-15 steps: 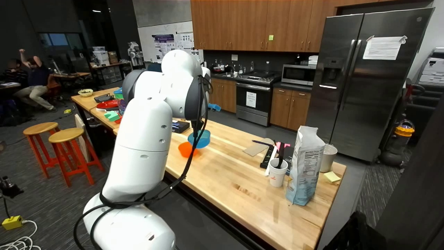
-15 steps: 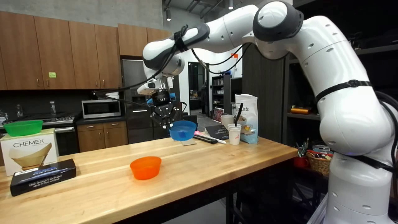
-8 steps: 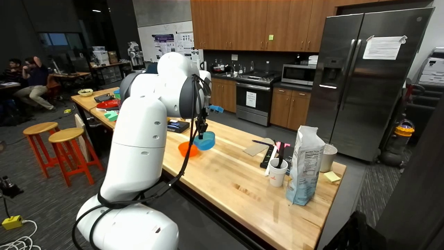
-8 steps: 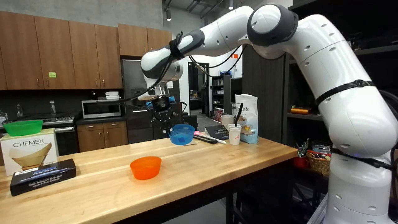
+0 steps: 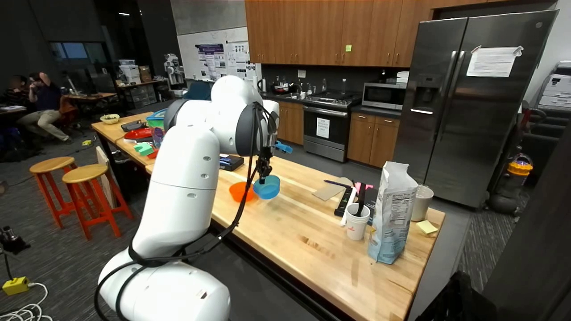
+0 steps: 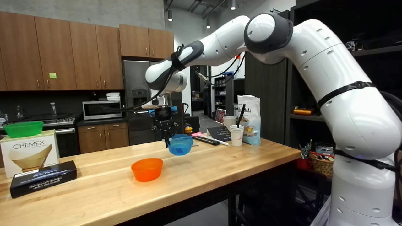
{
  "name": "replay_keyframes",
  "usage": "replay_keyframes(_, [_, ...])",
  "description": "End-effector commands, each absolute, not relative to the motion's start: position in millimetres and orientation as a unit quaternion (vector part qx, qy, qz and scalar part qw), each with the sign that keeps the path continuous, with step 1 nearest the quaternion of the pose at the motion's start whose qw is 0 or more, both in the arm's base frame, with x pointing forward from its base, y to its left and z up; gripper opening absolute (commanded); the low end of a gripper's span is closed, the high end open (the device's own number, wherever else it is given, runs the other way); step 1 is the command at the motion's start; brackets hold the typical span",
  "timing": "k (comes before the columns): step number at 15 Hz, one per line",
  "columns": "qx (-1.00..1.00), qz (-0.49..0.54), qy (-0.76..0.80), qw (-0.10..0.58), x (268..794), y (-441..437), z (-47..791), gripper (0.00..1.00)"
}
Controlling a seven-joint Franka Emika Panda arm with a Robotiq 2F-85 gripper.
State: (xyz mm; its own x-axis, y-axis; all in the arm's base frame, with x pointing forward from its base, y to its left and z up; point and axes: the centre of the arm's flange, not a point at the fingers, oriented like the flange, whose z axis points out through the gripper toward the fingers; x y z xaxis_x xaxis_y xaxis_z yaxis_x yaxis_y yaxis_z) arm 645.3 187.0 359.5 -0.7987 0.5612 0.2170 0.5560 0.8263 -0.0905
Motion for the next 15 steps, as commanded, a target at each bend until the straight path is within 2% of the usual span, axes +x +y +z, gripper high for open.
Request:
replay_keyframes(1, [-0.29,-0.01,-0.948,0.129,646.5,179.8,347.1,0.01])
replay_keyframes(11, [-0.292,-0.031,-0.941,0.17,649.0,169.5,330.4,0.01])
replay_keyframes(12, [-0.295,-0.018,-0.942,0.16,648.8,175.6,328.2,0.04])
replay_keyframes(15, [-0.296,-0.021,-0.941,0.165,649.2,173.9,325.3,0.04])
